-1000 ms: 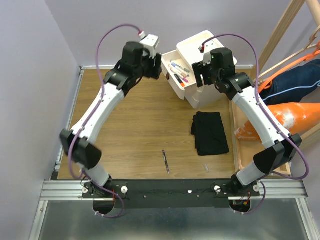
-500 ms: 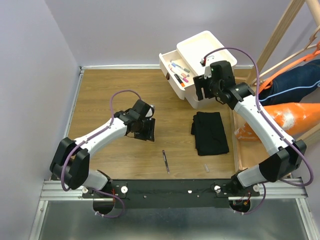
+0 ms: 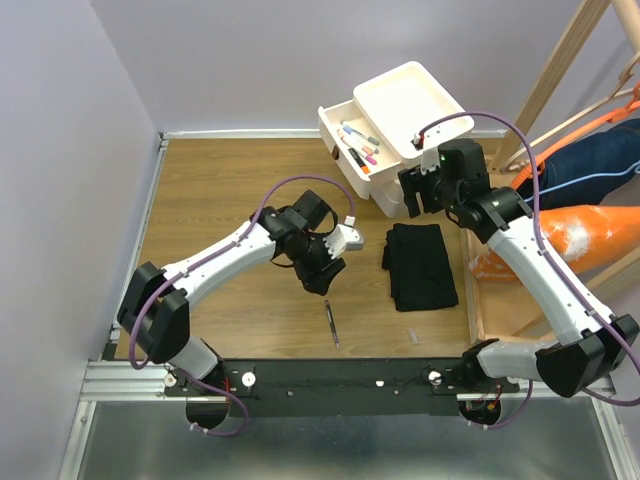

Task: Sort the stationery into containers
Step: Pick up the pen from the corner of the board.

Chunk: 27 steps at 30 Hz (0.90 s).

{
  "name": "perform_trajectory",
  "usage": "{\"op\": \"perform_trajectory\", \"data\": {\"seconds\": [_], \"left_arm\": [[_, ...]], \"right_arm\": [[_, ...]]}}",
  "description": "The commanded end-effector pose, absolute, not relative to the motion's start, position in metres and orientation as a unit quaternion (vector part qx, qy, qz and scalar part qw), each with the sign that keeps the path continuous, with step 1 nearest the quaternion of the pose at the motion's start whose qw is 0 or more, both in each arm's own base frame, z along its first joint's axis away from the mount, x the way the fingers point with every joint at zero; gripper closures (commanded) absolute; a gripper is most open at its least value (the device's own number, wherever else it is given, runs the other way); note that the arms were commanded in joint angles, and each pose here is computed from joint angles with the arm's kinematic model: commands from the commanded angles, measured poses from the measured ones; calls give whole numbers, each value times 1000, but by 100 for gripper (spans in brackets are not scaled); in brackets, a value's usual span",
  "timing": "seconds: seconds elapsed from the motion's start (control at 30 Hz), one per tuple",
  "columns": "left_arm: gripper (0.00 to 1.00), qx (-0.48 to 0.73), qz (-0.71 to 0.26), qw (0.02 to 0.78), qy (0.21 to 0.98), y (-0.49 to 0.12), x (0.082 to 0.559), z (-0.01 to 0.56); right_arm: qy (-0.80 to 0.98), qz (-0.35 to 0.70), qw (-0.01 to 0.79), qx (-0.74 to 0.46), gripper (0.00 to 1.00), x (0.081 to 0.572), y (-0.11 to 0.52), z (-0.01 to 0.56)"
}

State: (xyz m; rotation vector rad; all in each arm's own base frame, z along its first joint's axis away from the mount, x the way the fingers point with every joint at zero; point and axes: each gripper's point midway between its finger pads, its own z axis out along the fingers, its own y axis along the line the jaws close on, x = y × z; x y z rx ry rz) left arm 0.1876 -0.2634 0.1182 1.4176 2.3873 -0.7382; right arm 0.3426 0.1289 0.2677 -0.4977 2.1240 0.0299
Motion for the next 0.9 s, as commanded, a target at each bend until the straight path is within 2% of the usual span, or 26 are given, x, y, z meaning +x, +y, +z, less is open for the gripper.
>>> {"op": "perform_trajectory", "data": {"seconds": [0.0,0.13,0.47,0.57,0.87], "left_arm": [[40,798,-278,178,505,-245,159,130],[41,852,-262,199,407,-256,164,113],[47,923,-204,209,252,-272,175,75],[54,928,-211,188,242,-277,170,66],[60,933,-228,147,235,-288,157,43]], "right_arm": [[852,13,469,-231,17,335,127,273],[846,-2,477,-238,17,336,122,279],[846,-20,474,-243,17,328,112,269],[846,-24,474,-243,17,328,110,268],[846,-34,472,-246,17,326,105,265]]}}
